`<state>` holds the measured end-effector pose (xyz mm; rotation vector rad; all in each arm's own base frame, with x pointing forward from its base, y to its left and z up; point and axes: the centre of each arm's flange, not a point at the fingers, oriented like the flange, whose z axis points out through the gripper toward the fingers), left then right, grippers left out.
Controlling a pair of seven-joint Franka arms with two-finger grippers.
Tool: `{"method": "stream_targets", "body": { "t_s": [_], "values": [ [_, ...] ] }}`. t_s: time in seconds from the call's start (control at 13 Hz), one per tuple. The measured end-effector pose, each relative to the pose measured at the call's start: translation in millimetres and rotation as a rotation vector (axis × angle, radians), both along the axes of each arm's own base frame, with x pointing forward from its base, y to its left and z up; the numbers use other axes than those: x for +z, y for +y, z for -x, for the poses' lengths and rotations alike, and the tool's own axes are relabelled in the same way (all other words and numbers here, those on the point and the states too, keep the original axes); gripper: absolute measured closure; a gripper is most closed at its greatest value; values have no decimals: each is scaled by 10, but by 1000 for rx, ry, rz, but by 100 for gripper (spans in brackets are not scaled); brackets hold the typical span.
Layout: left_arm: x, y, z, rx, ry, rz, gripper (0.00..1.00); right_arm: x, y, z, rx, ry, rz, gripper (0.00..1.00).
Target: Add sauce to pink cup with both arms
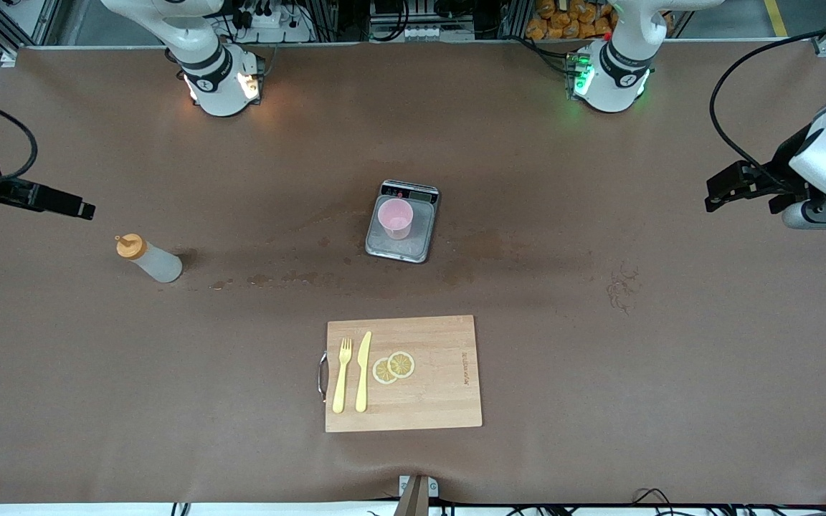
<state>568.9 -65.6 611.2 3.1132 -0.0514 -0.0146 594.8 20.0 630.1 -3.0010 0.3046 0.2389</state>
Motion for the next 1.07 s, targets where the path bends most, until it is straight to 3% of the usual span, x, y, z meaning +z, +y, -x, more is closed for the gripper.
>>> {"method": "stream_targets", "body": {
  "t_s": [0.31,0.54,1.07],
  "values": [
    [2,8,0,1,0,0,0,-121,-63,260,73,-101,0,0],
    [-4,8,12,1,2,0,0,-91,-258,248,127,-178,7,0],
    [-13,12,87,2,-7,-1,0,-70,-410,262,148,-194,20,0]
  ]
}}
